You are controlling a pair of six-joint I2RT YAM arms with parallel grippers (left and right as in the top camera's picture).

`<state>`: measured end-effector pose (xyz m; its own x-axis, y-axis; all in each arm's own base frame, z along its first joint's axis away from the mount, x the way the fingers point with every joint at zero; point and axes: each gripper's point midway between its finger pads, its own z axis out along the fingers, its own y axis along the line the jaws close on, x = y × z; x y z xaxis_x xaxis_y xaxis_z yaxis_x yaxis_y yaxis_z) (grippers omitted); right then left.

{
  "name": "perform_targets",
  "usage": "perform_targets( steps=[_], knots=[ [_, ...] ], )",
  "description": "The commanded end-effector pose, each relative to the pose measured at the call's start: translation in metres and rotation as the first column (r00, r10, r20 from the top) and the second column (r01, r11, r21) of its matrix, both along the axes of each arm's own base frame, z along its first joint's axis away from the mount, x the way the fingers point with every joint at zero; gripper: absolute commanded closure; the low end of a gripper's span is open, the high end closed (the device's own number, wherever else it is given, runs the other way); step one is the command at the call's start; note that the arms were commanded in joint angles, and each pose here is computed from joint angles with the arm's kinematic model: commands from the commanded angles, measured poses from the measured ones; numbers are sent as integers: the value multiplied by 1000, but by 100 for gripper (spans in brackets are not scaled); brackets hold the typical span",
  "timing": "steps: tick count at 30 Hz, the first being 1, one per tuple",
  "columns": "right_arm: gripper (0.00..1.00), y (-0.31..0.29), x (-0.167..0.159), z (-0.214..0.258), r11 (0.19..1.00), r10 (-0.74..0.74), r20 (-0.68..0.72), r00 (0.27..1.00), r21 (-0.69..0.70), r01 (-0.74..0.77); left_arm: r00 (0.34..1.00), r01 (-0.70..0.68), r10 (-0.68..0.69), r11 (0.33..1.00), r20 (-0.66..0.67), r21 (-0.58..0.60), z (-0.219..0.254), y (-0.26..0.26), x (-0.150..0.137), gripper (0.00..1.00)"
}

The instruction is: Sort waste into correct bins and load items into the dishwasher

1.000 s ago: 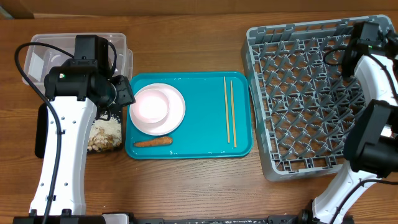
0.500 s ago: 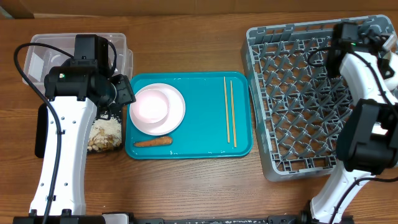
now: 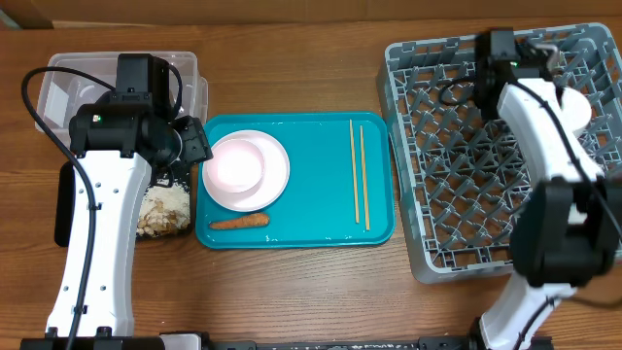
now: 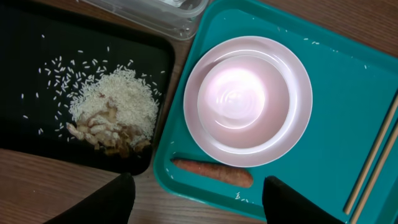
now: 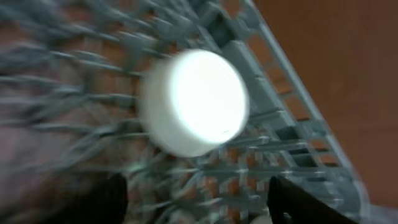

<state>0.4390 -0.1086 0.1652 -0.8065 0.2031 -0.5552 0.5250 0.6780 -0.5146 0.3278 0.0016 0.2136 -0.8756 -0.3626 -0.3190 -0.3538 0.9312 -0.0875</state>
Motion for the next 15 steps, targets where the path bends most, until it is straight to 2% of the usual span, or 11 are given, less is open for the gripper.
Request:
perform_targets(
  steps=[1, 2, 4, 5, 6, 7, 12, 15],
  knots=[
    [23, 128, 21, 39, 823, 409, 180, 895, 351, -446, 1000, -19, 19, 1000, 3, 9, 1, 4, 2, 31],
    [22, 154, 21, 39, 756, 463, 214, 860, 412, -510, 1000, -21, 21, 1000, 0, 16, 1, 5, 1, 30],
    [23, 232, 13, 41, 510, 585, 321, 745, 568, -646, 999, -35, 35, 998, -6, 44, 1, 11, -1, 27],
    [23, 253, 9, 41, 443, 610, 345, 713, 598, -668, 999, -47, 47, 997, -9, 56, 0, 13, -2, 27],
    [23, 285, 1, 40, 341, 646, 380, 662, 632, -696, 997, -76, 78, 995, -18, 70, 0, 18, -5, 27],
    [23, 310, -5, 38, 288, 661, 396, 637, 651, -703, 994, -103, 105, 992, -28, 78, -1, 22, -8, 26],
    [22, 384, -30, 20, 181, 739, 396, 545, 662, -727, 968, -236, 241, 969, -74, 73, -4, 49, -24, 25],
    [23, 423, -46, -2, 162, 760, 370, 535, 689, -706, 941, -321, 323, 946, -103, 39, -6, 65, -34, 22]
  ],
)
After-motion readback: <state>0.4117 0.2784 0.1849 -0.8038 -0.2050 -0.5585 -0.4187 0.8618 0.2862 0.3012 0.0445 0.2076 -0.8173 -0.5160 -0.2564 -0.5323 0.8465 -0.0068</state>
